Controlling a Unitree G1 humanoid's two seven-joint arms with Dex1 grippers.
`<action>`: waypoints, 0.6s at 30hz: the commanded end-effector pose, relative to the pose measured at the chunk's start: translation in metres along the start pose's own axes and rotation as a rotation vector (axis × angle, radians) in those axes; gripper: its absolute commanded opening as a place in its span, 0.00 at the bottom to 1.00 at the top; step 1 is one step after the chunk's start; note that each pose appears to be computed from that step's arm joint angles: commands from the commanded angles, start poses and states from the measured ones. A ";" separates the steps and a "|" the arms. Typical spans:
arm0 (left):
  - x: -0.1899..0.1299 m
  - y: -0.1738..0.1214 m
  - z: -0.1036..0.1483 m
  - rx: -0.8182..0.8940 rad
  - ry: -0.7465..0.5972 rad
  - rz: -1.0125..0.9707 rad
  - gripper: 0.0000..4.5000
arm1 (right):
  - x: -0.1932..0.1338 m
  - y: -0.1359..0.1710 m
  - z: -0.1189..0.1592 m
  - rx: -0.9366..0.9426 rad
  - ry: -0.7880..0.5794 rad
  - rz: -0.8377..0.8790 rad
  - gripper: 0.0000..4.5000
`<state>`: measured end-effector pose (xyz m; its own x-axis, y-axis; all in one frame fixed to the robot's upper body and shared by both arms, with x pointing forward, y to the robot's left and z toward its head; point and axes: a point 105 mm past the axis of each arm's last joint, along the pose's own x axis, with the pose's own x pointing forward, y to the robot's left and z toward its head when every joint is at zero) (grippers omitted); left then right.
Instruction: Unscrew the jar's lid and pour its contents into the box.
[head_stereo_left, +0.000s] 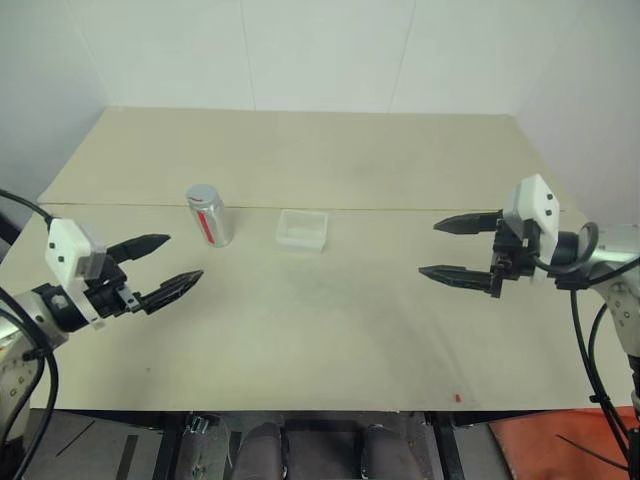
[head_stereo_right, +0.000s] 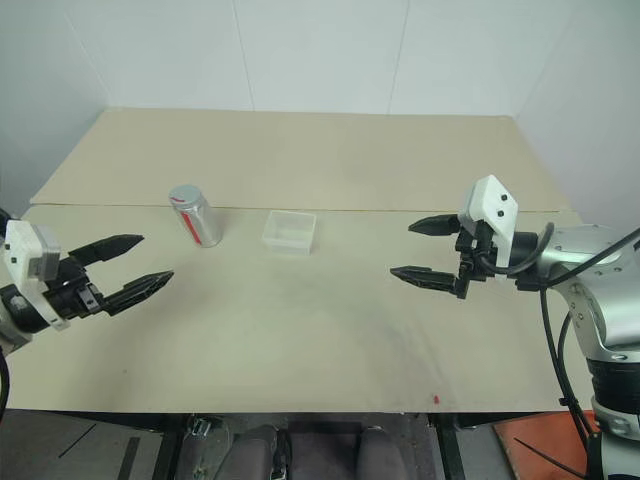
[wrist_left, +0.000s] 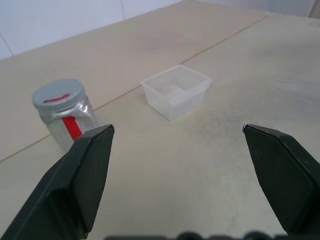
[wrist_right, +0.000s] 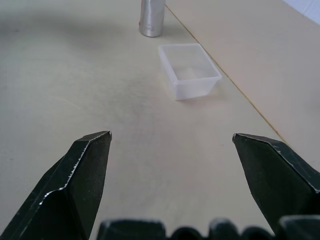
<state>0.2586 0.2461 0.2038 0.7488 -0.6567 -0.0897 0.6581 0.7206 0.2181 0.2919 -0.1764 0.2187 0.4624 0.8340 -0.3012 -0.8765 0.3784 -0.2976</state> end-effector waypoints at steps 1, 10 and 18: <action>-0.006 0.000 0.014 0.067 -0.007 -0.025 0.99 | -0.004 0.001 0.005 -0.046 -0.003 0.001 1.00; -0.004 0.009 0.005 0.067 0.007 0.067 0.99 | 0.000 0.005 0.003 -0.041 -0.006 0.004 1.00; 0.018 0.027 -0.036 0.037 0.008 0.481 0.99 | 0.006 0.008 0.001 -0.037 -0.012 0.016 1.00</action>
<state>0.2884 0.2585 0.1606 0.9468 -0.3182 -0.0477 0.3202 0.9176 0.2356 0.2895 -0.1693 0.2055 0.4418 0.8394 -0.3166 -0.8892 0.3631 -0.2783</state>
